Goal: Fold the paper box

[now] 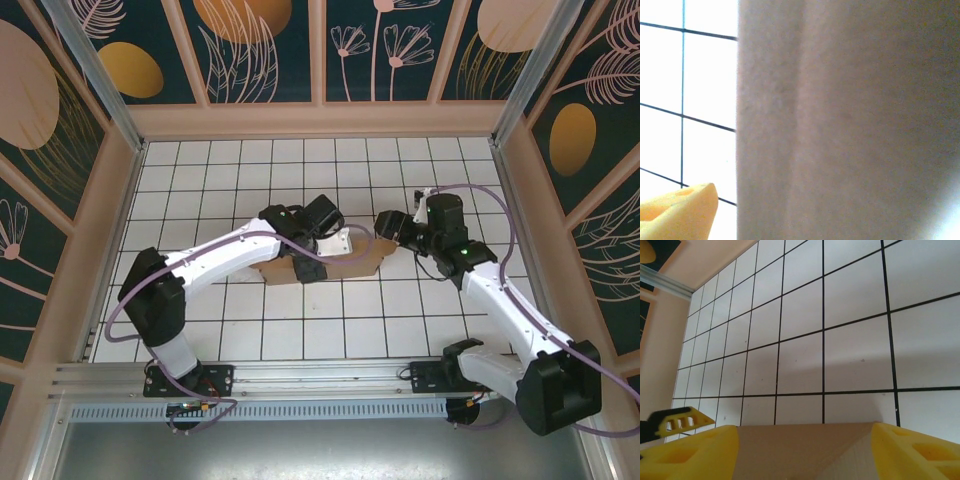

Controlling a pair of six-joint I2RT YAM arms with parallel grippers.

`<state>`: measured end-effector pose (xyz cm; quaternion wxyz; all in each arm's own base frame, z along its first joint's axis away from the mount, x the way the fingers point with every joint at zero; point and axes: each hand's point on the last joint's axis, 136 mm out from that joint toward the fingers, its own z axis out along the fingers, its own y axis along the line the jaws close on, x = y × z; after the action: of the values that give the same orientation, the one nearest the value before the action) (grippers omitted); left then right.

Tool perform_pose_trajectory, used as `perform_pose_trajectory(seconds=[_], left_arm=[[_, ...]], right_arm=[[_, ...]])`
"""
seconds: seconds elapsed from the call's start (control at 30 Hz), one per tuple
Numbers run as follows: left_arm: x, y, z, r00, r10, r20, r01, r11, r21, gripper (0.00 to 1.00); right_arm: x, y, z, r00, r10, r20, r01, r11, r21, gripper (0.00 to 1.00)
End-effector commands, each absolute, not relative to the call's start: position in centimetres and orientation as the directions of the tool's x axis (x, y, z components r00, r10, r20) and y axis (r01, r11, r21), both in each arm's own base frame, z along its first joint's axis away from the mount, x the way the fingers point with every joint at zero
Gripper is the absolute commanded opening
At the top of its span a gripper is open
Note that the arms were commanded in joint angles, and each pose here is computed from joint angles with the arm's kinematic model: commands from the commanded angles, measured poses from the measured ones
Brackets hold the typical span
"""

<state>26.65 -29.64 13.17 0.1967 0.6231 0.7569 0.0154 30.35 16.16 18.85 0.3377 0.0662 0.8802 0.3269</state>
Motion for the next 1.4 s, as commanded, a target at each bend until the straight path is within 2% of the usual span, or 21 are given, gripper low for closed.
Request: perform_pose_trajectory(seconds=[0.0,0.03,0.17,0.43,0.53,0.67,0.8,0.83,0.93,1.0,1.07,1.17,1.3,1.37], left_arm=[[26.8,-30.8,15.8,-0.118,0.922,-0.368,0.932,0.230,0.279,0.96],[26.7,-30.6,15.6,-0.116,0.926,-0.359,0.934,0.225,0.279,0.98],[26.6,-30.1,15.6,-0.114,0.928,-0.355,0.931,0.225,0.289,0.99],[27.3,-30.4,19.4,-0.107,0.898,-0.428,0.901,0.269,0.339,0.99],[27.5,-30.2,21.5,-0.112,0.880,-0.461,0.887,0.297,0.352,0.99],[28.1,-30.4,27.4,-0.121,0.779,-0.615,0.824,0.424,0.375,0.99],[30.1,-26.4,33.3,-0.139,0.545,-0.827,0.559,0.732,0.388,0.99],[30.0,-25.0,33.9,-0.106,0.518,-0.849,0.506,0.762,0.403,0.98],[27.9,-21.6,35.8,0.023,0.461,-0.887,0.474,0.776,0.416,0.99],[26.7,-19.3,36.6,0.056,0.417,-0.907,0.457,0.797,0.394,0.98],[26.2,-17.6,35.0,0.035,0.437,-0.899,0.451,0.796,0.404,0.98],[26.2,-17.7,32.9,0.001,0.409,-0.913,0.550,0.762,0.342,0.96],[25.9,-16.5,33.4,0.088,0.391,-0.916,0.574,0.732,0.367,0.99],[26.0,-16.0,32.3,0.088,0.432,-0.897,0.602,0.694,0.394,0.97]], right_arm=[[30.8,16.4,19.7,-0.761,0.305,-0.573,-0.134,0.790,0.598,0.70],[30.7,16.6,19.8,-0.764,0.299,-0.572,-0.140,0.788,0.599,0.69],[30.6,16.8,20.2,-0.765,0.281,-0.579,-0.157,0.791,0.591,0.69],[30.9,17.2,22.5,-0.741,0.254,-0.622,-0.217,0.785,0.580,0.68],[31.0,16.8,24.3,-0.702,0.236,-0.672,-0.254,0.799,0.545,0.69],[31.5,15.4,28.5,-0.568,0.212,-0.795,-0.302,0.845,0.442,0.64],[29.4,16.9,33.2,-0.365,0.120,-0.923,-0.548,0.774,0.317,0.67],[28.8,17.0,34.0,-0.304,0.104,-0.947,-0.588,0.761,0.272,0.67],[27.1,17.7,35.9,-0.140,0.024,-0.990,-0.693,0.712,0.116,0.68],[27.2,17.7,35.9,-0.107,-0.036,-0.994,-0.699,0.713,0.049,0.68],[27.5,18.2,34.9,-0.087,-0.134,-0.987,-0.721,0.692,-0.030,0.68],[28.4,20.4,34.2,0.044,-0.286,-0.957,-0.790,0.577,-0.209,0.67],[27.3,22.9,36.4,0.278,-0.284,-0.918,-0.840,0.392,-0.375,0.67],[26.3,23.7,37.2,0.331,-0.256,-0.908,-0.860,0.314,-0.402,0.67]])
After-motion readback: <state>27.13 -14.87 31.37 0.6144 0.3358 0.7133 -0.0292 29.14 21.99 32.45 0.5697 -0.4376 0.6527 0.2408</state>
